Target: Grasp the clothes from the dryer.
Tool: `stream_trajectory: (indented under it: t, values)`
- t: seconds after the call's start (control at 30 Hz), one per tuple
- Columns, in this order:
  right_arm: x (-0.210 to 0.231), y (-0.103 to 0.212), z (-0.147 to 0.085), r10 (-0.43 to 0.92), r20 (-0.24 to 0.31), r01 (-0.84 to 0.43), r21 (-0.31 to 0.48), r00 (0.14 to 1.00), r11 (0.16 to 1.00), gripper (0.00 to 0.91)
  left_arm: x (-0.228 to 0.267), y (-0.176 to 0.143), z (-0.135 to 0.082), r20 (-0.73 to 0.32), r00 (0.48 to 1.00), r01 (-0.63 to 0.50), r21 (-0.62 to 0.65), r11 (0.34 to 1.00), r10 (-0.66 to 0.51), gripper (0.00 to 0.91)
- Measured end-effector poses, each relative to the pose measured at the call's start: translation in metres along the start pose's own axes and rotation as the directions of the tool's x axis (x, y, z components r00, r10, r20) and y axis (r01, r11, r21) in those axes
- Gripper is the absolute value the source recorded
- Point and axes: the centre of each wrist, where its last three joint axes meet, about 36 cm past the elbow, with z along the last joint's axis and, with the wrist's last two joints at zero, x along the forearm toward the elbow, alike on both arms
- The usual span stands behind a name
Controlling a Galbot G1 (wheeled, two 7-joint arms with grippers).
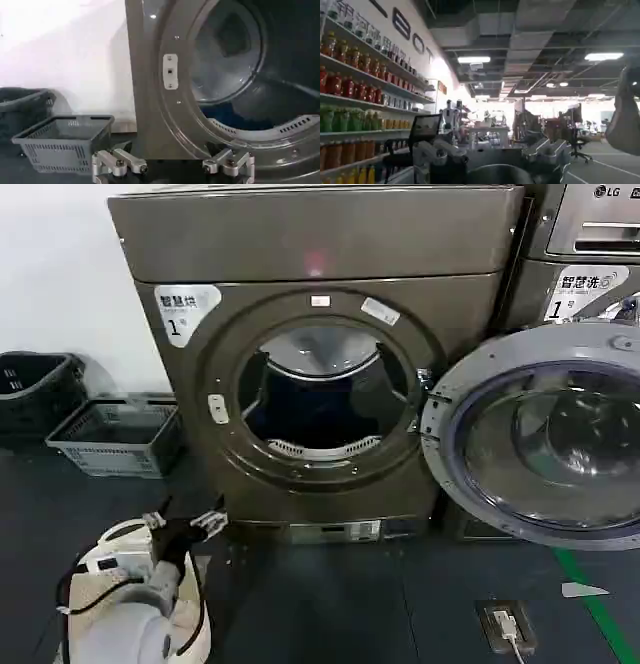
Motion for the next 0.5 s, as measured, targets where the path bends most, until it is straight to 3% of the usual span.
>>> stream_trajectory:
  t: [0.5]
  values:
    - [-0.003, 0.003, 0.011, 0.021, 0.048, -0.021, -0.02, 0.999, 1.0, 0.907, 0.008, -0.002, -0.002, 0.007, 1.0, 0.001, -0.002, 1.0, -0.001, 0.907]
